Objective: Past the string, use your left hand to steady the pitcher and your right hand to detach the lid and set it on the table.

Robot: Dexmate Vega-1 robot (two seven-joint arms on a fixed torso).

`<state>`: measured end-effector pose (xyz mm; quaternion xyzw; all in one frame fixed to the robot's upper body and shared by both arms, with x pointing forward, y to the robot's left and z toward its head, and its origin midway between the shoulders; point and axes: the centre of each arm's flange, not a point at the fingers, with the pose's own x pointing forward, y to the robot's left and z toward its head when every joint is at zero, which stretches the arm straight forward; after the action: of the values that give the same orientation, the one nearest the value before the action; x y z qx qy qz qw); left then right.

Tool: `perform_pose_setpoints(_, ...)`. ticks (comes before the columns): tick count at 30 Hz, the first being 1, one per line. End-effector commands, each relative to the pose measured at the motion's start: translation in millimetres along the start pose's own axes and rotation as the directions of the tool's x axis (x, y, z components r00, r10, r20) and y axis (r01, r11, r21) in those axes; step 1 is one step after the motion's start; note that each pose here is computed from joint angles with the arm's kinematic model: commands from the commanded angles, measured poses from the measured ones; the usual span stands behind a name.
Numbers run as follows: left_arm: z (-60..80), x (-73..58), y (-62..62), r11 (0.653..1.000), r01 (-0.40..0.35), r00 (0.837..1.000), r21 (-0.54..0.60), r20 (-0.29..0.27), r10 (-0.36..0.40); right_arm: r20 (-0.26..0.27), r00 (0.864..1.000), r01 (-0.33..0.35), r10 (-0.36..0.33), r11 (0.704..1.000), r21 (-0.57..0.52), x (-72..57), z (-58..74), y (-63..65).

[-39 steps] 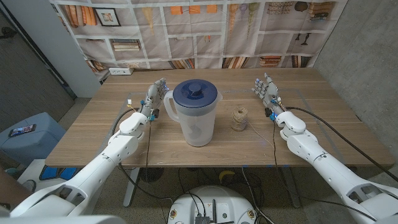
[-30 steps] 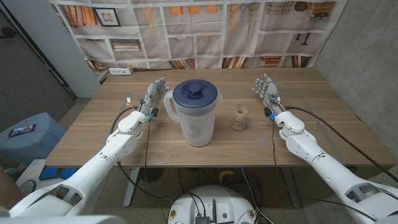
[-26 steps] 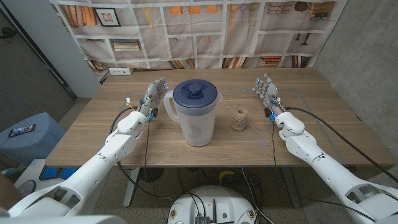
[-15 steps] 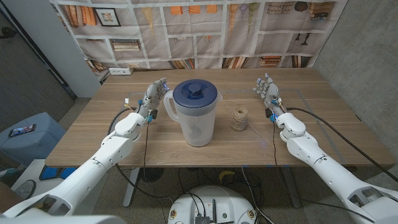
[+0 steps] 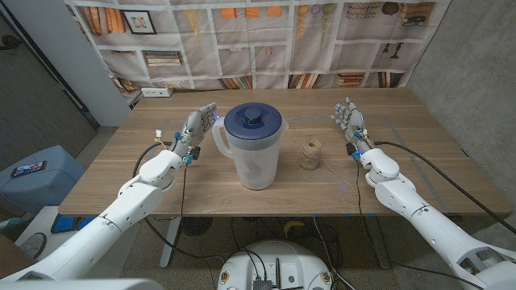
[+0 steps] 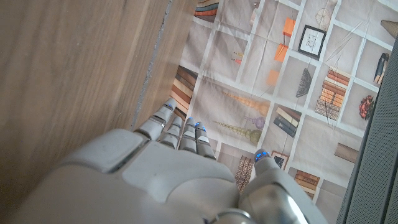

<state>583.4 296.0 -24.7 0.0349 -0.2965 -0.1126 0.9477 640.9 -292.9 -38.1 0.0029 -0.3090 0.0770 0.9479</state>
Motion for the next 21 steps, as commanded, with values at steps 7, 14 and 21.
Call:
perform_pose_setpoints(7,17.5,-44.1,5.2,0.996,0.068,0.998,0.054,0.012,-0.069,0.013,1.0,0.029,-0.029,1.0,0.001,-8.4,-0.1,-2.4)
perform_pose_setpoints(14,23.5,-58.8,10.6,0.992,0.108,0.994,0.062,-0.007,-0.107,0.014,0.999,0.039,-0.039,0.999,0.009,-9.4,-4.0,1.5)
perform_pose_setpoints(21,27.5,-71.0,14.2,0.989,0.136,0.991,0.05,-0.018,-0.135,-0.001,0.999,0.042,-0.042,0.999,0.029,-12.0,-6.6,0.5)
